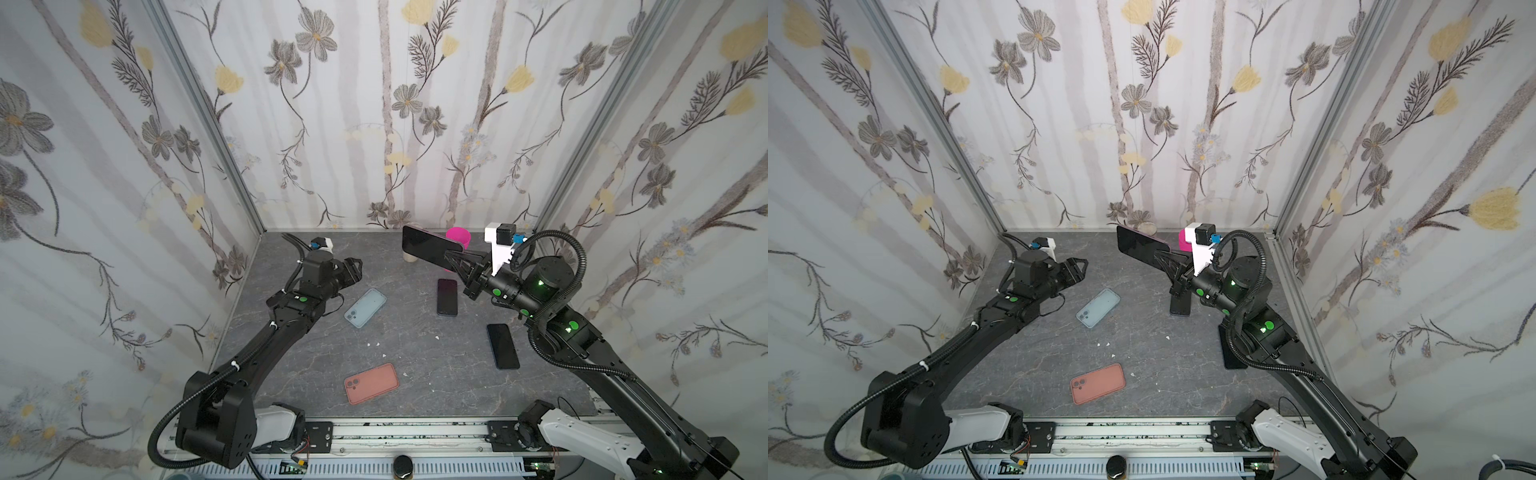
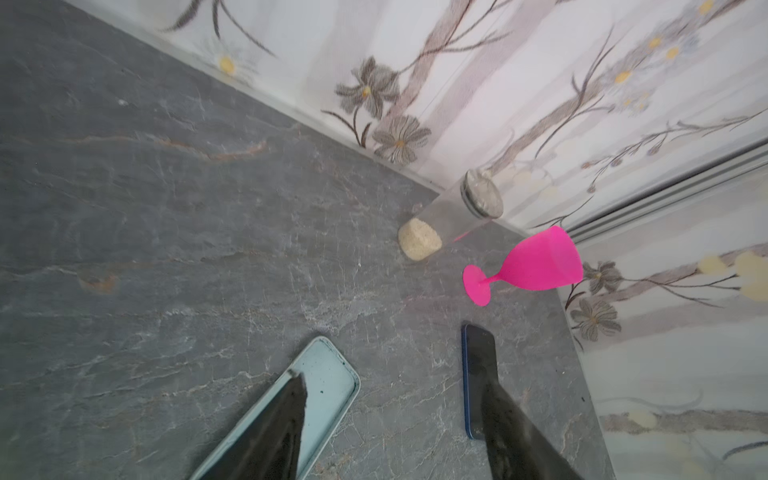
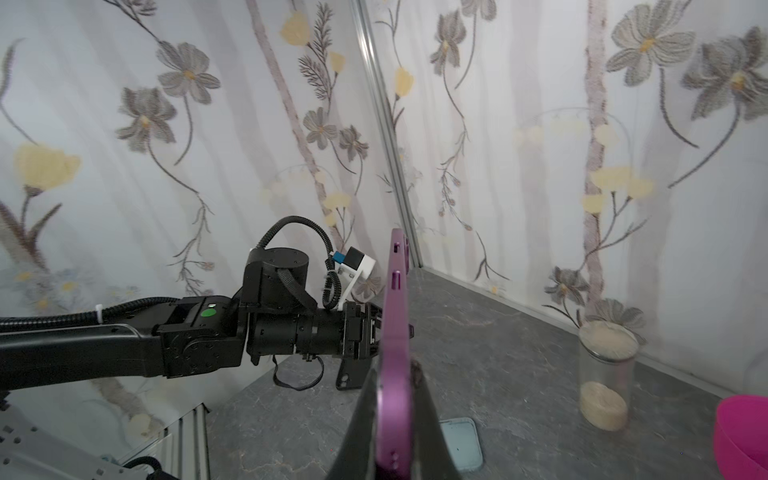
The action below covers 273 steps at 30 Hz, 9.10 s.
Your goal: Put the phone into the phone case
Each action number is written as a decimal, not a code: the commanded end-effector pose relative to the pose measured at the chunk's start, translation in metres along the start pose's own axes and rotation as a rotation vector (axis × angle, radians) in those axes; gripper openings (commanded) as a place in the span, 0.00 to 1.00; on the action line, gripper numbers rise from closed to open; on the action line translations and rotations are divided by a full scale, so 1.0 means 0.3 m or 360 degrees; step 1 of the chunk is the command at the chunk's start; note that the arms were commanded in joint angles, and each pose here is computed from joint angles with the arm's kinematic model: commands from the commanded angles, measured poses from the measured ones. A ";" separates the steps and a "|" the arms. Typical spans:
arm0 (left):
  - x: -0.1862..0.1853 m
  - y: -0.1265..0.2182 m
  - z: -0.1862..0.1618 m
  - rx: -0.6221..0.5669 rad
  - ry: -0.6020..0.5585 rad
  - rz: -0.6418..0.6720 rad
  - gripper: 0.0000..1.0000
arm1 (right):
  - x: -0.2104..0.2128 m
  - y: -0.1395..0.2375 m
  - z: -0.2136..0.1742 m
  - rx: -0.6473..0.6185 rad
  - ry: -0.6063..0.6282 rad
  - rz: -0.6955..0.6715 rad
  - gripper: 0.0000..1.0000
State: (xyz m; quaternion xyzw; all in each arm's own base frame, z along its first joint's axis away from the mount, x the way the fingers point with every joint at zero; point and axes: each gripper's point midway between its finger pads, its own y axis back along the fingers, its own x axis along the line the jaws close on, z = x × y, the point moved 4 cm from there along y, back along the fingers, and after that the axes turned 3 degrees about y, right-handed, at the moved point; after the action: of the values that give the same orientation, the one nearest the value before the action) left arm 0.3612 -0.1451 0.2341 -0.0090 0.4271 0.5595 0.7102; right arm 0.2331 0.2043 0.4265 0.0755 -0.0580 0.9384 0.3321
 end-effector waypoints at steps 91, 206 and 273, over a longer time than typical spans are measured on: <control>-0.041 -0.545 -0.569 0.1167 -0.0662 0.0308 0.73 | -0.230 0.044 -0.293 0.0318 -0.0117 -0.0150 0.00; 0.223 -0.240 -0.557 0.0811 -0.0443 0.0528 0.11 | -0.249 -0.119 -0.758 0.0885 -0.1054 -0.0473 0.00; 0.243 -0.268 -0.458 0.0878 0.0077 0.0140 0.16 | -0.191 -0.351 -0.949 0.1049 -0.1334 -0.0216 0.00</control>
State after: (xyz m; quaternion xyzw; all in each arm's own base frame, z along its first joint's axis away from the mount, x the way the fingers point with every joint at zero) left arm 0.3398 -0.1819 0.0613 0.2011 0.5802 0.4566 0.6437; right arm 0.3095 0.2883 0.1302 0.5550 0.1375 0.7558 0.3191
